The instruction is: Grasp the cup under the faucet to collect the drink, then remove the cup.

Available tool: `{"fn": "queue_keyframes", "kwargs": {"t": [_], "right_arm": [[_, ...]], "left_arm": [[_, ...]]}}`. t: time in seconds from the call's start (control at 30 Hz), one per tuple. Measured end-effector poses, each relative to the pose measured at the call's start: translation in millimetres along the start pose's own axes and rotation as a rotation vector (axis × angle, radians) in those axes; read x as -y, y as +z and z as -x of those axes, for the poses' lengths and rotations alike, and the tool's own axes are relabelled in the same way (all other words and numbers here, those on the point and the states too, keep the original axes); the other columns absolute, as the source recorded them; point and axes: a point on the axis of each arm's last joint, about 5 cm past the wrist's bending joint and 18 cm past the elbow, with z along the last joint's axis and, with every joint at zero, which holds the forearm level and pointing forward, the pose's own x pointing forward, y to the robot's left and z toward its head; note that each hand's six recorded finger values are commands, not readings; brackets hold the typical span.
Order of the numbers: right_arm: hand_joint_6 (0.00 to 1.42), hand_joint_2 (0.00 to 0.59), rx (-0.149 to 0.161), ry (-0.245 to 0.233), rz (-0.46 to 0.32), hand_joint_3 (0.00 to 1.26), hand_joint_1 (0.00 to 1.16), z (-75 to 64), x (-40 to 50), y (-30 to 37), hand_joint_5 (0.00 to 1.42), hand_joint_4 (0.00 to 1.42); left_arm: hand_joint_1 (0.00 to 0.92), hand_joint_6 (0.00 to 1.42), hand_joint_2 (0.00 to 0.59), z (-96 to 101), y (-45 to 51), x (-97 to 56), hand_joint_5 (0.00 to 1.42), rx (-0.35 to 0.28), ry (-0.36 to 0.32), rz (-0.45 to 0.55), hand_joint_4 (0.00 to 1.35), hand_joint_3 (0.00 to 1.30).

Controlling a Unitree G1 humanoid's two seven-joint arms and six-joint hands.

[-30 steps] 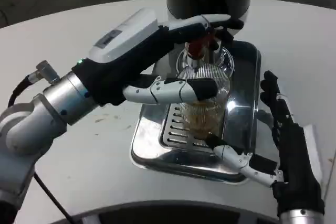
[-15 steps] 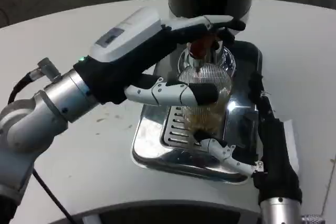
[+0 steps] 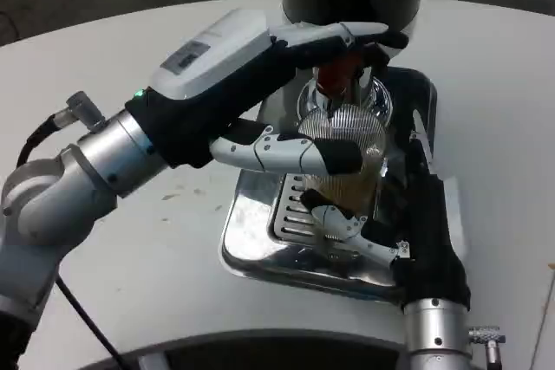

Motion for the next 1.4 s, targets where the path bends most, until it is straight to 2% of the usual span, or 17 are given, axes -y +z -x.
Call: {"fn": "queue_keyframes", "kwargs": {"t": [0.17,0.33,0.63,0.9,1.4], "right_arm": [[0.16,0.146,0.005,-0.014,-0.004,0.05,0.96,-1.9,-3.3,-0.6,0.07,0.06],[0.16,0.146,0.023,-0.022,-0.016,0.05,0.96,-6.1,-6.3,2.3,0.07,0.06],[0.16,0.146,0.012,-0.023,-0.013,0.06,0.95,-5.1,-8.8,0.1,0.11,0.1],[0.19,0.14,0.037,-0.024,-0.027,0.09,0.97,-6.9,-13.0,4.2,0.17,0.15],[0.2,0.146,0.036,-0.03,-0.043,0.1,0.96,-6.5,-14.9,5.2,0.17,0.15]], "left_arm": [[0.0,0.25,0.077,-1.1,-1.2,-0.7,0.37,-0.001,0.005,-0.002,0.29,0.24],[0.0,0.25,0.077,-1.9,-1.9,-1.3,0.37,-0.003,0.009,-0.002,0.29,0.24],[0.0,0.25,0.076,-1.9,-2.1,-1.1,0.37,-0.005,0.014,-0.004,0.29,0.24],[0.0,0.25,0.079,-2.0,-2.0,-1.0,0.37,-0.004,0.015,-0.004,0.29,0.25],[0.0,0.25,0.08,-2.4,0.9,-1.8,0.38,0.009,-0.001,-0.035,0.3,0.26]]}}
